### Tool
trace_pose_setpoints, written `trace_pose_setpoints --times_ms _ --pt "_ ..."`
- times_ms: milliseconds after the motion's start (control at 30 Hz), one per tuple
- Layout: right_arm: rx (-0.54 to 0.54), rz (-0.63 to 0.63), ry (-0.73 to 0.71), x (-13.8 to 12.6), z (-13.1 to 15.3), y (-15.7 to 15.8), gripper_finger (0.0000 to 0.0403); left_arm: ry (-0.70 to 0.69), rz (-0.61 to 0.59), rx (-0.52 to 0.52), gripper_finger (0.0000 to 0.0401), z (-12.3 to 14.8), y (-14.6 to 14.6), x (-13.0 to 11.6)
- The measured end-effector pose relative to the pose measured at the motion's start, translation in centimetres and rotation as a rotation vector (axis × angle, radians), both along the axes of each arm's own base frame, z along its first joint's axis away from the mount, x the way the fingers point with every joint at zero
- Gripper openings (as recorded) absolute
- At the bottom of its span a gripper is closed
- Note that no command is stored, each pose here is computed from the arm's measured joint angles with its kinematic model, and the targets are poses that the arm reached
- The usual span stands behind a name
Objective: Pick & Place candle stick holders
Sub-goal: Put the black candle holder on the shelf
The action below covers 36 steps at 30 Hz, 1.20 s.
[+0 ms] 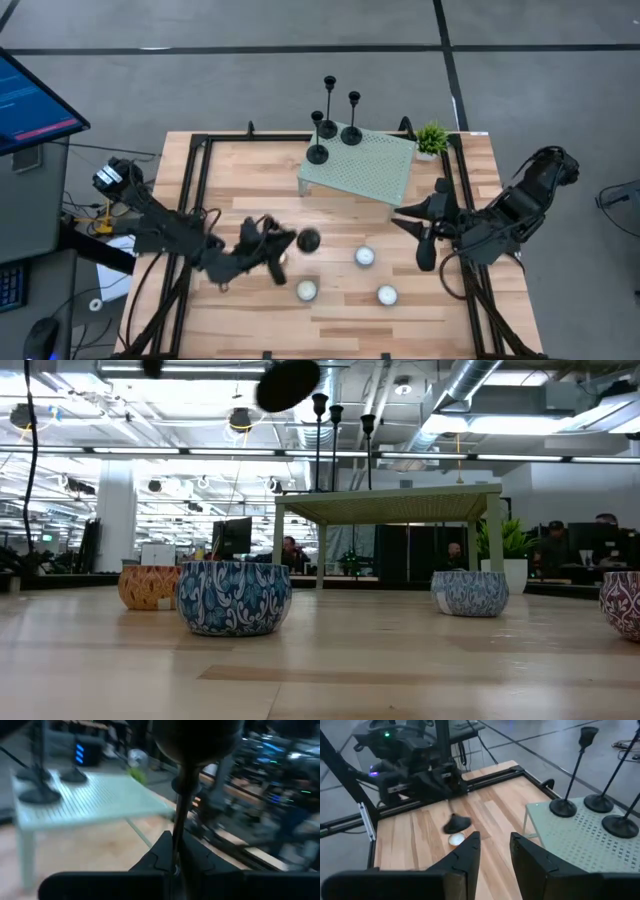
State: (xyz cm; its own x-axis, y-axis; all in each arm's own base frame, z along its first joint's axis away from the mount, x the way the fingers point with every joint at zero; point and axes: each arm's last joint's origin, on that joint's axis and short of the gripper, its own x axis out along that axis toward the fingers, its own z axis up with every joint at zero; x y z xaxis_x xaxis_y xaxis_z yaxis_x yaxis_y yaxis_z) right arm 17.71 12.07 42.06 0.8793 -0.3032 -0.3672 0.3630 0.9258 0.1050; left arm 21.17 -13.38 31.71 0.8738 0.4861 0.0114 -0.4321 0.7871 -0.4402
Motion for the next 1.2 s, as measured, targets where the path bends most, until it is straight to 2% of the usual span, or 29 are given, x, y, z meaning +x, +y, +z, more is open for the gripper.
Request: trace_pose_setpoints --times_ms 200,267,467,633,867,1100,1200 --pt "-0.006 -0.030 -0.028 -0.8 0.5 -0.8 0.0090 0.036 0.158 0.092 0.0012 2.6 2.2 3.7" --pt "-0.009 -0.040 -0.036 -1.0 0.7 -1.0 0.0087 0.071 0.196 0.129 0.0012 2.5 2.6 5.0" --pt "-0.023 -0.050 -0.033 -1.4 0.7 -1.3 0.0078 0.115 0.297 0.150 0.0012 1.9 4.1 9.5" --pt "-0.024 -0.049 -0.041 -1.7 1.0 -1.6 0.0075 0.136 0.375 0.181 0.0012 3.0 5.8 12.1" --pt "-0.026 -0.045 -0.048 -2.0 1.2 -1.8 0.0075 0.154 0.446 0.215 0.0013 4.3 8.5 14.1" --pt "-0.049 -0.035 -0.040 -2.0 1.2 -1.8 0.0075 0.156 0.507 0.189 0.0013 3.2 11.0 15.6" --pt "-0.050 -0.035 -0.040 -2.0 1.2 -1.8 0.0075 0.130 0.493 0.158 0.0013 2.7 11.7 16.0"
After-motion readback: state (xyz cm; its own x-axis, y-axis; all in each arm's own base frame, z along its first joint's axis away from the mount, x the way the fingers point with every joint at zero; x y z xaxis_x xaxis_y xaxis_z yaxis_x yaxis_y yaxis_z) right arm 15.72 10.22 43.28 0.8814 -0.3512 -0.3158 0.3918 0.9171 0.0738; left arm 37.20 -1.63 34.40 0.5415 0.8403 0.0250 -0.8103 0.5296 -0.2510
